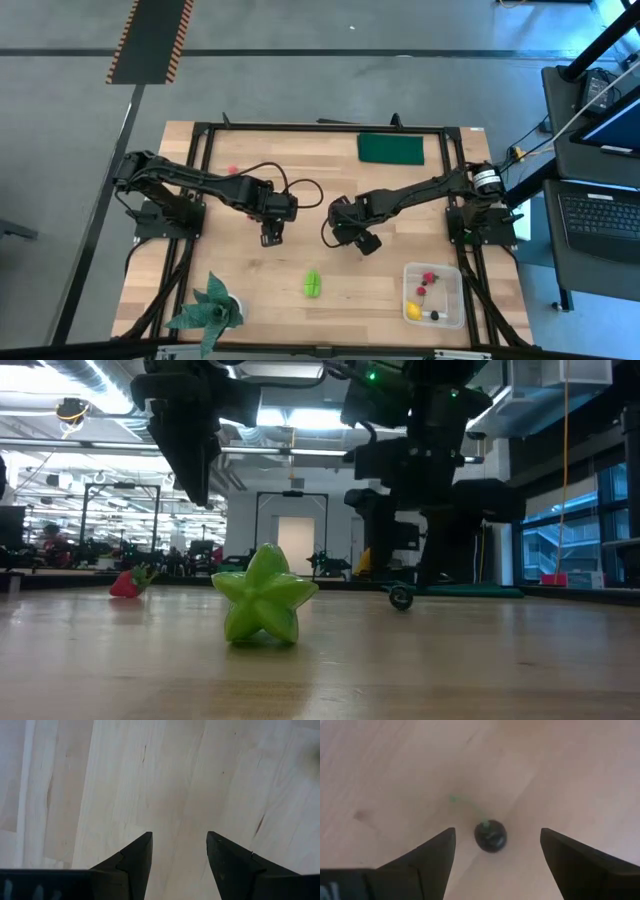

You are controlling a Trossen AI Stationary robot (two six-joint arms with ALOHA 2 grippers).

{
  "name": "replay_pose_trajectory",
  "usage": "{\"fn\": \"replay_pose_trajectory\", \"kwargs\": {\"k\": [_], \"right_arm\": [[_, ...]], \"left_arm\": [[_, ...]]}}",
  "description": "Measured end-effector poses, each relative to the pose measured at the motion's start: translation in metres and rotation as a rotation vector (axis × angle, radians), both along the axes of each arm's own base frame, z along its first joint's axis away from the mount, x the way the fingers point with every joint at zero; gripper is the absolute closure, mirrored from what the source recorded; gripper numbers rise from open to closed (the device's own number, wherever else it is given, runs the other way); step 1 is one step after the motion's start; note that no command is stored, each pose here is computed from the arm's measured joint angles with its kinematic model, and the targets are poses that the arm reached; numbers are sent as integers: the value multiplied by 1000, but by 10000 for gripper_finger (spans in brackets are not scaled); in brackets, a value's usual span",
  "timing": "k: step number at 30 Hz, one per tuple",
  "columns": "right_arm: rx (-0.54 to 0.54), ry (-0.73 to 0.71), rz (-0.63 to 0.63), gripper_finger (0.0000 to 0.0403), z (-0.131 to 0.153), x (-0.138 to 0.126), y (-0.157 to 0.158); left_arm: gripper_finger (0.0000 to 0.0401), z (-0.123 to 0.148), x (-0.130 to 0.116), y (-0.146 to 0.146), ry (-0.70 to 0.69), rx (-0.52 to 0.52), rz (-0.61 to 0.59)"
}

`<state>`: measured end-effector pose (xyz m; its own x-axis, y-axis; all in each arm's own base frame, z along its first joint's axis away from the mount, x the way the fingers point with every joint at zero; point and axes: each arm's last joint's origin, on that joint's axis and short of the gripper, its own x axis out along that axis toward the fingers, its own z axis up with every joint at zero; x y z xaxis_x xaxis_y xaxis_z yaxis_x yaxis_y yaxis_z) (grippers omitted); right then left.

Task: Pick and placing Produce into tupperware
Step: Put the black cherry into the transparent bin

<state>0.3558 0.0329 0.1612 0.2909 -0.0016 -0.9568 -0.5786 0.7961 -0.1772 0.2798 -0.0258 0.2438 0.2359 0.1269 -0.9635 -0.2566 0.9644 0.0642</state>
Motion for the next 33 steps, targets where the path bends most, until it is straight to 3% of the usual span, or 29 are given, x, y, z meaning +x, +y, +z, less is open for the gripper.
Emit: {"fn": "replay_pose_trajectory", "kwargs": {"k": [8, 23, 33], "right_arm": [[-5, 52, 3, 122, -19, 3, 0], [9, 68, 5, 236, -22, 3, 1], [3, 61, -2, 286, -22, 4, 1]], "left_arm": [[222, 0, 1, 0, -8, -5, 18], [222, 0, 1, 0, -9, -5, 18], [222, 0, 1, 0, -8, -4, 15]]}}
